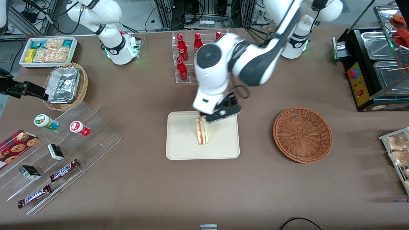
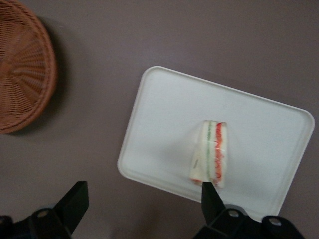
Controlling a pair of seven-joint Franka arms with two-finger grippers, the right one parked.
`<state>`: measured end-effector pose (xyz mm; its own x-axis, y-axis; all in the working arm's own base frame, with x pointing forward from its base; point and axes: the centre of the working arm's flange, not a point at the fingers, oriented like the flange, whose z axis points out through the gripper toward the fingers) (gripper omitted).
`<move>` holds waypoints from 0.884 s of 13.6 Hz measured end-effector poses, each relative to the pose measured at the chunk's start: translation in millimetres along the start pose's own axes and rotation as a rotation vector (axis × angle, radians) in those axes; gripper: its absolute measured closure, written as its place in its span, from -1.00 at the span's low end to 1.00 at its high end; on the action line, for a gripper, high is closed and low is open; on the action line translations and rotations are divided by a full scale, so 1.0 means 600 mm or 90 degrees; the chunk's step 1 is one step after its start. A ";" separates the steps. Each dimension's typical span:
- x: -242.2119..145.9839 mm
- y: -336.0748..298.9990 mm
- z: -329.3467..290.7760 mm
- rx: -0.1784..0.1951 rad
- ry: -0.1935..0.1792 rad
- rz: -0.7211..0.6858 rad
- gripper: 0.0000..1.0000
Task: Place sandwich from basket to tray
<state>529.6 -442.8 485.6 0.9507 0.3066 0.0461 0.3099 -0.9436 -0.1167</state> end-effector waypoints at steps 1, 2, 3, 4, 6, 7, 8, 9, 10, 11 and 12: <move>0.026 -0.050 -0.035 0.007 -0.006 0.019 -1.00; 0.051 -0.105 -0.065 0.013 -0.013 0.039 -1.00; 0.070 -0.161 -0.087 0.021 -0.023 0.058 -1.00; 0.084 -0.213 -0.101 0.022 -0.030 0.077 -1.00; 0.108 -0.308 -0.115 0.022 -0.041 0.121 -1.00; 0.119 -0.352 -0.117 0.021 -0.049 0.146 -1.00; 0.132 -0.395 -0.118 0.018 -0.056 0.168 -1.00; 0.145 -0.438 -0.118 0.012 -0.063 0.190 -1.00; 0.157 -0.481 -0.118 0.009 -0.073 0.217 -1.00; 0.171 -0.528 -0.116 0.007 -0.087 0.247 -1.00; 0.191 -0.578 -0.114 0.000 -0.096 0.274 -1.00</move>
<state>530.3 -88.9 599.2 0.9834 -0.0991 -0.1518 -0.1141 -0.9891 -0.0934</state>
